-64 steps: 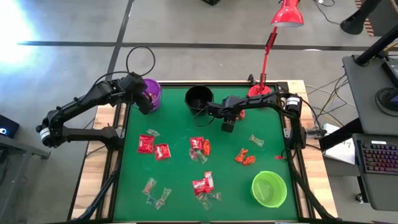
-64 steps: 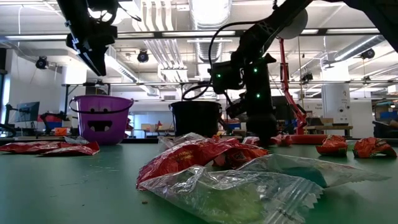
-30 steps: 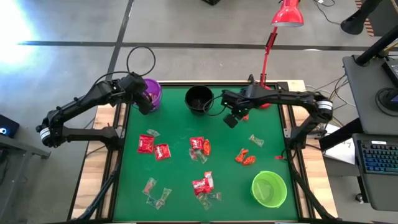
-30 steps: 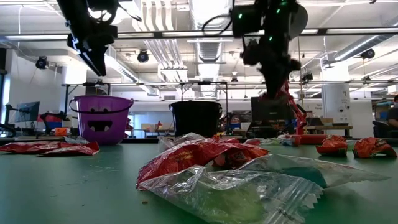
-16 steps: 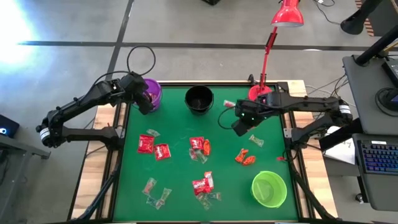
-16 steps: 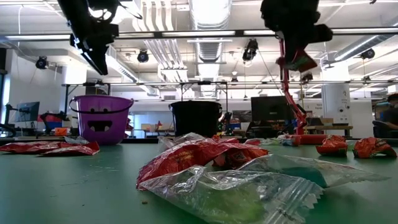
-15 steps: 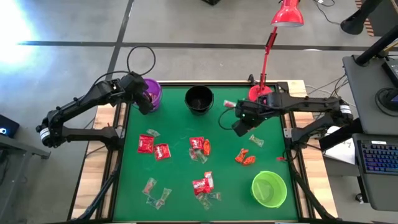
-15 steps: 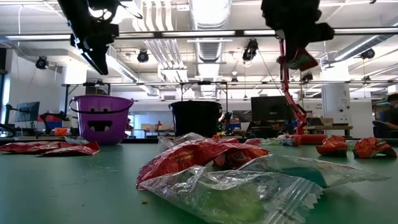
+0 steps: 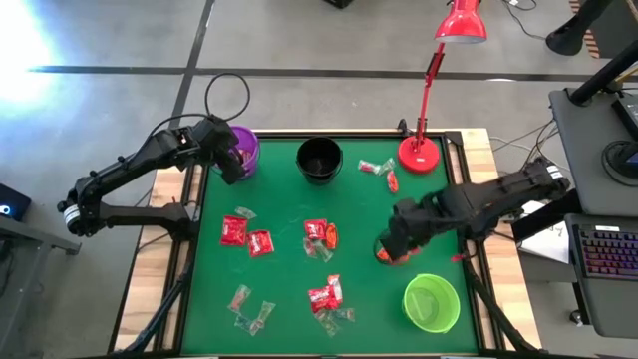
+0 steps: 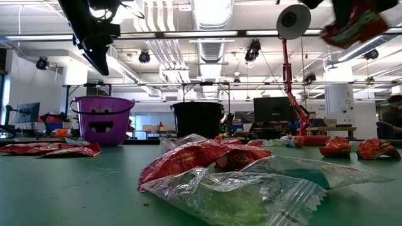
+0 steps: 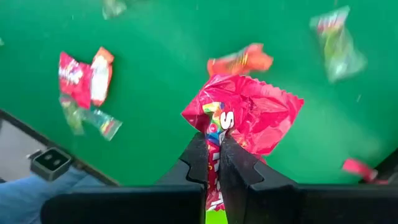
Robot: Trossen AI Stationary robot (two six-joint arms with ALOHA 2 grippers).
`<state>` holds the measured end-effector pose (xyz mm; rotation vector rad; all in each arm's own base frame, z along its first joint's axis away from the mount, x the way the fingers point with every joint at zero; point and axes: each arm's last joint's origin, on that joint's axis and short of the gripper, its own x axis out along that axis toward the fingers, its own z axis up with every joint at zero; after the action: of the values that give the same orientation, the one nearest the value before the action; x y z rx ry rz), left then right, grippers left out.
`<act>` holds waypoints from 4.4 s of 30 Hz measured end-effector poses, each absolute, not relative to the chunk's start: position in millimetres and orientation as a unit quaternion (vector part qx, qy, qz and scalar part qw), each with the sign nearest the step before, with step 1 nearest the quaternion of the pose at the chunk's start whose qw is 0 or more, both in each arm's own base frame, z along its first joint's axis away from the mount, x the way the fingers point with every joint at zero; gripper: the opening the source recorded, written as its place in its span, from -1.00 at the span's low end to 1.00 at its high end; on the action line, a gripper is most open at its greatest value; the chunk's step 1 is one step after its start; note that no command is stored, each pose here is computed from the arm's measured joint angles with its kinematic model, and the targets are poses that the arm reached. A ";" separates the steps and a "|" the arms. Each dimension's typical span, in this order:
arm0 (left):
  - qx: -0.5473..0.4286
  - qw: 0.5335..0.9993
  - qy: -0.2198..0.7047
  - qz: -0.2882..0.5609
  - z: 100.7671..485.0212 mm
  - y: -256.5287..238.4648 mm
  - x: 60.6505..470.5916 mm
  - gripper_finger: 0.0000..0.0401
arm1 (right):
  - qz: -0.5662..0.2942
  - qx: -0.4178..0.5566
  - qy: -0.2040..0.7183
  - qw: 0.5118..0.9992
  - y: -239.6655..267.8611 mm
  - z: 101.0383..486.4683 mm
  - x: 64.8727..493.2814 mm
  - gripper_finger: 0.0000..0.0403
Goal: Sort candy
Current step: Put the red candy into the green bucket
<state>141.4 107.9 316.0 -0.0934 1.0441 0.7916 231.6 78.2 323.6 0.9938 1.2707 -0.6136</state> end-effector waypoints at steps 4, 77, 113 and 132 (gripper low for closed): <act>-0.038 0.792 0.488 0.365 316.0 107.9 141.4 -0.37 | -0.278 0.460 0.563 0.628 108.3 322.4 222.1 -0.94; -0.069 0.896 0.393 0.194 385.2 66.4 141.0 -0.12 | -0.464 0.358 0.398 0.705 125.8 293.3 230.6 -0.39; -0.118 0.877 0.464 -0.041 271.7 -26.2 312.7 -0.19 | -0.464 0.214 0.359 0.781 8.9 357.6 194.2 -0.35; -0.145 0.842 0.518 -0.031 204.3 -69.6 351.5 -0.19 | -0.448 0.164 0.370 0.797 6.1 362.5 187.6 -0.35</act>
<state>351.5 -69.6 204.3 -0.3054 1.0945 -0.0649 187.6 6.1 362.5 0.3515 0.7942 -0.9623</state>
